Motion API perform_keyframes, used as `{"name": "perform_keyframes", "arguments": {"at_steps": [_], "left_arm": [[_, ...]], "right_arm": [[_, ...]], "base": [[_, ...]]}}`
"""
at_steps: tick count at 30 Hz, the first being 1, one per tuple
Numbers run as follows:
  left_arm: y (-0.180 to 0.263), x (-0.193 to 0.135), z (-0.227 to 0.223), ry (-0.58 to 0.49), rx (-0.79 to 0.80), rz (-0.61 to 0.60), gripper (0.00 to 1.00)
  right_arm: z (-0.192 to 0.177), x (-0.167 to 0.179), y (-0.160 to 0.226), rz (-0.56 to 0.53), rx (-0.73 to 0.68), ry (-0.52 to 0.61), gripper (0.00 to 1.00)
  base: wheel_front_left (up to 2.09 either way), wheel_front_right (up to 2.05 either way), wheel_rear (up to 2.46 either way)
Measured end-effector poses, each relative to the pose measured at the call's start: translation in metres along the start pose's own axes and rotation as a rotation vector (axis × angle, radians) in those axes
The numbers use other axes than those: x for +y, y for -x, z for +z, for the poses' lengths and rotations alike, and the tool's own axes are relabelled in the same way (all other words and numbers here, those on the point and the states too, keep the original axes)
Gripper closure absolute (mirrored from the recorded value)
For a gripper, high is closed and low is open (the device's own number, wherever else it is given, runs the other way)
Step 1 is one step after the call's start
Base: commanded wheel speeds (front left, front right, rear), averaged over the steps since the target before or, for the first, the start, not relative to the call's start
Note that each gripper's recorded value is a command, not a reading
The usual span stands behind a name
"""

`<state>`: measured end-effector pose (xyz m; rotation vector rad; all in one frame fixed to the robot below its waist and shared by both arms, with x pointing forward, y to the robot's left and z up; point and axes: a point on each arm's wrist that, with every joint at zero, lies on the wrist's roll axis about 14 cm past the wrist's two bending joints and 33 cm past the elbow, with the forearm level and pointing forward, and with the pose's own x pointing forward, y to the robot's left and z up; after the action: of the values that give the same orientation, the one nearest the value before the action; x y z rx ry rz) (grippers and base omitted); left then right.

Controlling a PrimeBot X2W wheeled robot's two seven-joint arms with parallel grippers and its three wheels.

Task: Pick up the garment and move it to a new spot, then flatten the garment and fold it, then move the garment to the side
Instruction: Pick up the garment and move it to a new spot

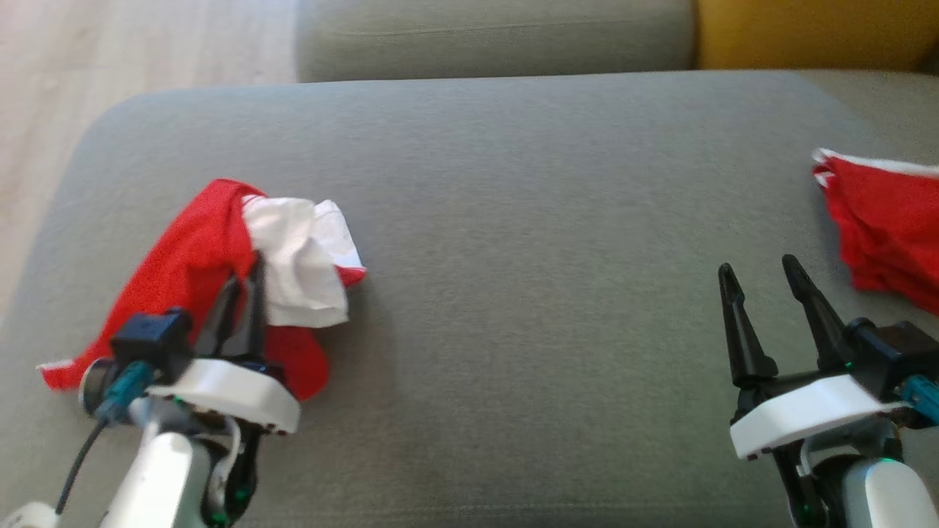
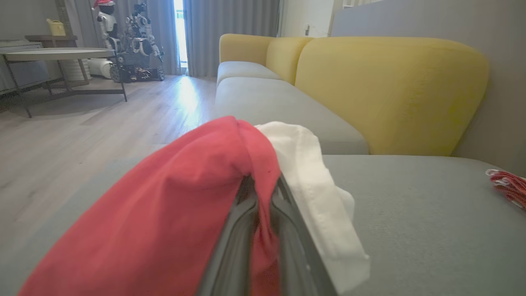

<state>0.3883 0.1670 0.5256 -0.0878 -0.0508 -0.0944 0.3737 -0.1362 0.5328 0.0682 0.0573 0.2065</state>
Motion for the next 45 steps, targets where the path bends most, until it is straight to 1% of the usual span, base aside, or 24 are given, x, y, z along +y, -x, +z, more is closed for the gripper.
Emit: {"name": "perform_keyframes", "arguments": {"at_steps": [7,13,16,20,25,26,27,30,34,38,43,44,45], "left_arm": [[-0.029,-0.074,0.0,0.034,0.011,-0.206,1.0],[-0.071,-0.153,0.009,0.055,-0.033,-0.428,1.0],[-0.085,-0.192,0.003,0.066,-0.021,-0.535,1.0],[-0.089,-0.231,-0.035,0.07,0.084,-0.644,1.0],[-0.067,-0.264,-0.108,0.068,0.303,-0.775,1.0],[-0.063,-0.266,-0.115,0.07,0.324,-0.787,0.52],[-0.061,-0.268,-0.12,0.073,0.338,-0.793,0.0],[-0.053,-0.27,-0.121,0.07,0.338,-0.813,0.0],[-0.053,-0.257,-0.105,0.07,0.259,-0.775,0.0],[-0.054,-0.235,-0.082,0.091,0.175,-0.685,0.0],[-0.064,-0.19,-0.049,0.081,0.062,-0.516,0.0],[-0.064,-0.19,-0.049,0.081,0.062,-0.516,0.0],[-0.067,-0.178,-0.043,0.082,0.046,-0.473,0.0]], "right_arm": [[-0.004,-0.027,0.017,-0.093,0.006,-0.022,0.0],[-0.006,-0.053,0.024,-0.18,-0.008,-0.048,0.0],[-0.011,-0.071,0.032,-0.242,-0.009,-0.065,0.0],[-0.027,-0.089,0.046,-0.319,0.022,-0.091,0.0],[-0.043,-0.106,0.052,-0.383,0.056,-0.102,0.0],[-0.045,-0.107,0.052,-0.389,0.062,-0.102,0.0],[-0.048,-0.109,0.051,-0.392,0.068,-0.102,0.0],[-0.052,-0.105,0.046,-0.376,0.076,-0.11,0.0],[-0.051,-0.096,0.036,-0.335,0.068,-0.113,0.0],[-0.047,-0.084,0.024,-0.283,0.058,-0.103,0.0],[-0.037,-0.069,0.009,-0.218,0.04,-0.087,0.0],[-0.037,-0.069,0.009,-0.218,0.04,-0.087,0.0],[-0.034,-0.065,0.006,-0.203,0.034,-0.083,0.0]], "base": [[0.0,0.0,0.0],[0.0,0.0,0.0],[0.0,0.0,0.0],[0.0,0.0,0.0],[0.0,0.0,0.0],[0.0,0.0,0.0],[0.0,0.0,0.0],[0.0,0.0,0.0],[0.0,0.0,0.0],[0.0,0.0,0.0],[0.0,0.0,0.0],[0.0,0.0,0.0],[0.0,0.0,0.0]]}}
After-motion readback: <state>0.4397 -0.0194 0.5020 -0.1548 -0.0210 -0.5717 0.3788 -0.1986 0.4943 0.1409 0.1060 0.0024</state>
